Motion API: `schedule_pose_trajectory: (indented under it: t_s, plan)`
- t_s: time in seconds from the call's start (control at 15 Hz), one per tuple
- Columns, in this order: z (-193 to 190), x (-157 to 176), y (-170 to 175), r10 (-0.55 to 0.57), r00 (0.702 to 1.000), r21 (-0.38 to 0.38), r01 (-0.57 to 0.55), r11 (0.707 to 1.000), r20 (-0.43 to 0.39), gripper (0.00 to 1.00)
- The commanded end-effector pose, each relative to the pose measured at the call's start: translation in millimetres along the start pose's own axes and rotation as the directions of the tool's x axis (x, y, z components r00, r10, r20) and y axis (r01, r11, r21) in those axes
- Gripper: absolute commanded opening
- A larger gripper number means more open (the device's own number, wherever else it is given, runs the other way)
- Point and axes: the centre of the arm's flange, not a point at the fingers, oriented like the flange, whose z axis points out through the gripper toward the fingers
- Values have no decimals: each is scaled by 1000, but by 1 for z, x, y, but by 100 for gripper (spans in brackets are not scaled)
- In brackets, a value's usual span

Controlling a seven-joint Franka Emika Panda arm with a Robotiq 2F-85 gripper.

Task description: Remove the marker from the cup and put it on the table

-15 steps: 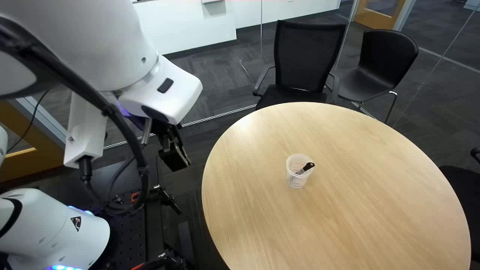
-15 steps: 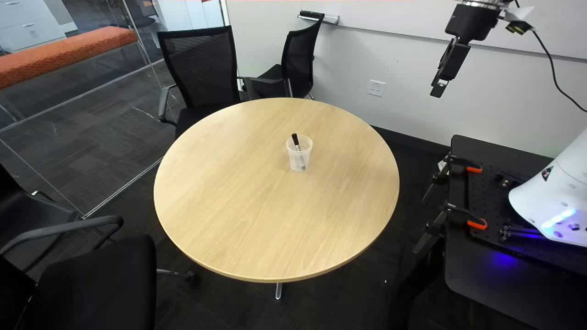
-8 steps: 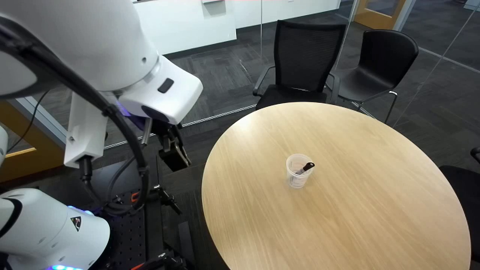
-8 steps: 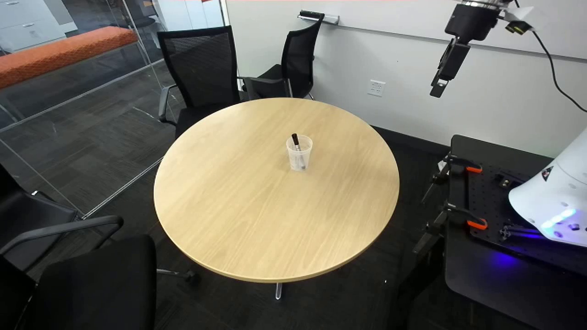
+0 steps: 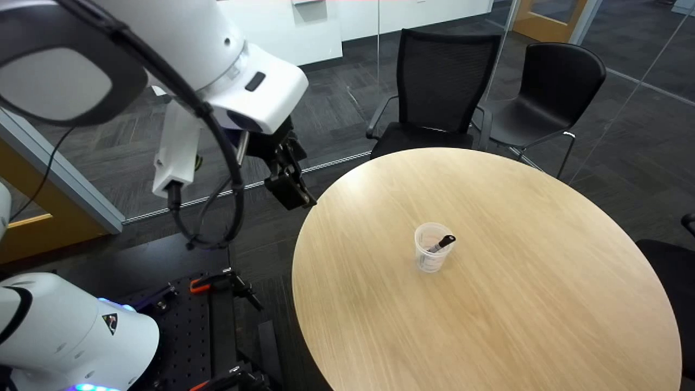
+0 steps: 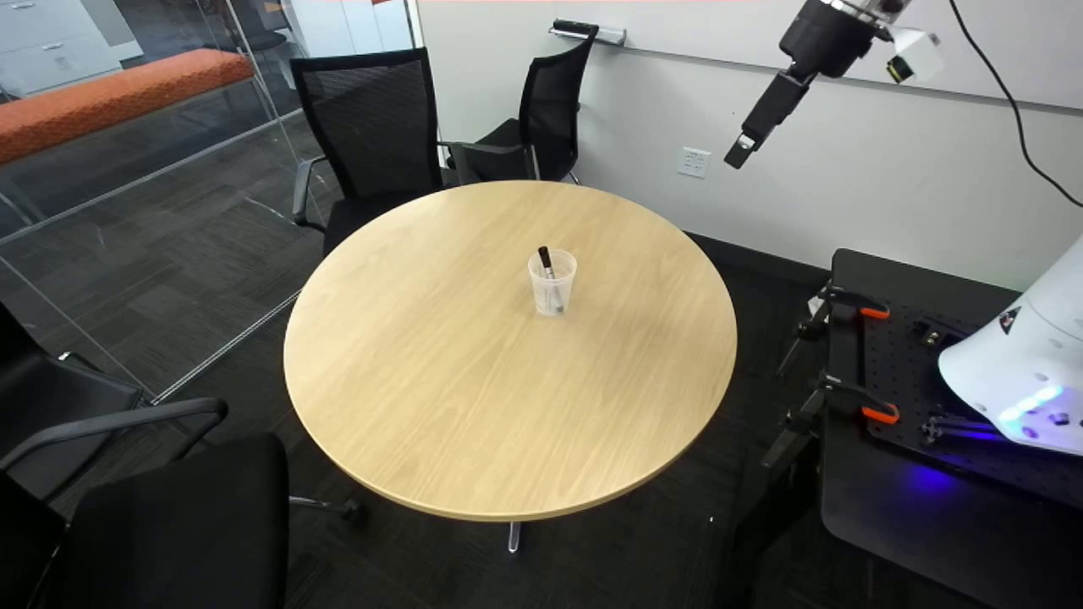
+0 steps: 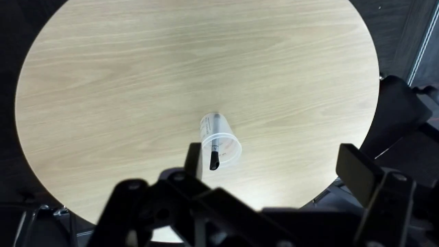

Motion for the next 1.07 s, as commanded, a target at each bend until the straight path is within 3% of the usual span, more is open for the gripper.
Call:
schedule_pose_trajectory:
  t_s: [0.0,0.13,0.4,0.73,1.0]
  plan:
    - [43,26,-33,88,990,-32,-93,995,-114,100]
    - [65,37,-48,125,970,-38,-136,990,-211,100]
    - [111,53,-59,151,944,-68,-178,982,-293,100]
    - [151,76,-20,196,945,-144,-239,960,-262,100]
    - [168,89,-8,202,953,-180,-245,953,-226,100]
